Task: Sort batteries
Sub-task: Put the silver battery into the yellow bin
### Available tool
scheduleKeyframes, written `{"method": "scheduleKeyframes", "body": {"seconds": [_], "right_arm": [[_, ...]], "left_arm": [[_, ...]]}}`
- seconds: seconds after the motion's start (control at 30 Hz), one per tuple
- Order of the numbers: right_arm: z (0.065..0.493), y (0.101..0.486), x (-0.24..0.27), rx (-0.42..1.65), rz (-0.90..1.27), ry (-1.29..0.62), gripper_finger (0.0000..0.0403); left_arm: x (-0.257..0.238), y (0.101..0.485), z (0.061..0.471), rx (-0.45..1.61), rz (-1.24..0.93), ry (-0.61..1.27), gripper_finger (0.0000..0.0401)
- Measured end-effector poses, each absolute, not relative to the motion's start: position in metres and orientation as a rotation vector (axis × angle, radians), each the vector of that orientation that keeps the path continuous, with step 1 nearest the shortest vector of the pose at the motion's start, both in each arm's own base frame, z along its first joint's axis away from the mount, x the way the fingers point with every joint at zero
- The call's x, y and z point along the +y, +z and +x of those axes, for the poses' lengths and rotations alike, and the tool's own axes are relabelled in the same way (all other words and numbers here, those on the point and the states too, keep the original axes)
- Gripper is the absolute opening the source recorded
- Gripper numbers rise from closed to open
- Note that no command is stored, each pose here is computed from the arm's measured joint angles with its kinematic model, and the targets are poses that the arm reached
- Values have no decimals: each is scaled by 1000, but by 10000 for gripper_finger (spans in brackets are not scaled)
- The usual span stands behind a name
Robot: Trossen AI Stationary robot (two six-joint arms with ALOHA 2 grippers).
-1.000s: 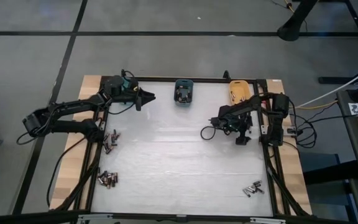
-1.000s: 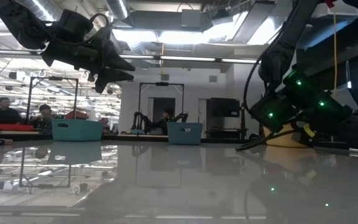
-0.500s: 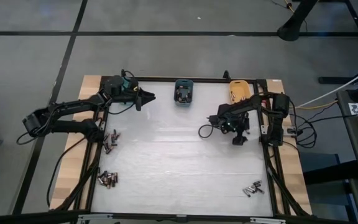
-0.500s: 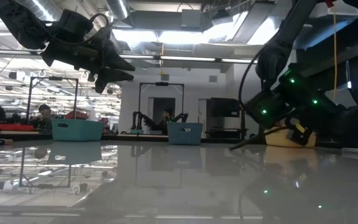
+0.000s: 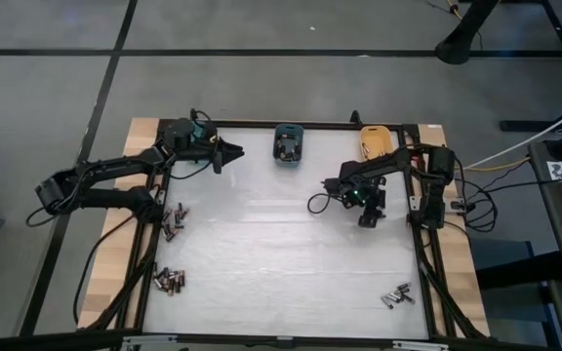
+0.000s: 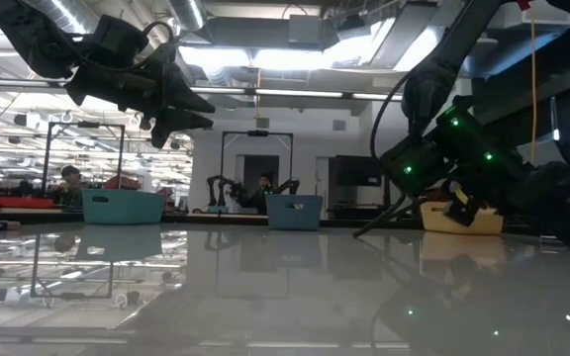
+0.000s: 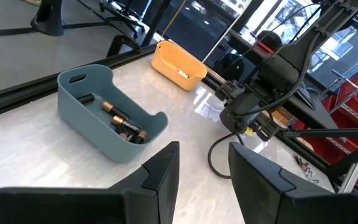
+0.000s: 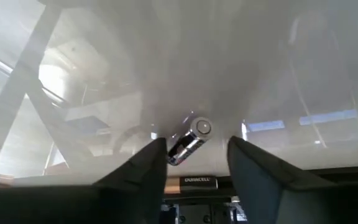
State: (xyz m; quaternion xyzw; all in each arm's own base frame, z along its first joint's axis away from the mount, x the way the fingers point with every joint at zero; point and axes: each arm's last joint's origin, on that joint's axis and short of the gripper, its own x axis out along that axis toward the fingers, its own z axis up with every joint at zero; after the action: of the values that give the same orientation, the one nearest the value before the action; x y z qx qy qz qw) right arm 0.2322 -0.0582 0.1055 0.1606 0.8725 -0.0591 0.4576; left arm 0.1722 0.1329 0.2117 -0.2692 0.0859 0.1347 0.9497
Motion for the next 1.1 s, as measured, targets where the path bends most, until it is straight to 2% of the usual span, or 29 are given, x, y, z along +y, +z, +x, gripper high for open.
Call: {"method": "scheduleKeyframes", "body": {"seconds": [0.27,0.5,0.77,0.97,1.1], "right_arm": [[234,106,-57,2122,478,-103,22],[247,118,-58,2066,509,-45,27],[260,190,-68,1829,461,-48,17],[258,252,-107,1588,428,-284,28],[245,275,-149,1496,415,-503,19]], "left_arm": [[133,212,172,176,-542,273,129],[133,212,172,175,-548,274,129],[133,212,172,171,-579,277,129],[133,212,172,170,-584,278,129],[133,212,172,170,-584,278,129]]}}
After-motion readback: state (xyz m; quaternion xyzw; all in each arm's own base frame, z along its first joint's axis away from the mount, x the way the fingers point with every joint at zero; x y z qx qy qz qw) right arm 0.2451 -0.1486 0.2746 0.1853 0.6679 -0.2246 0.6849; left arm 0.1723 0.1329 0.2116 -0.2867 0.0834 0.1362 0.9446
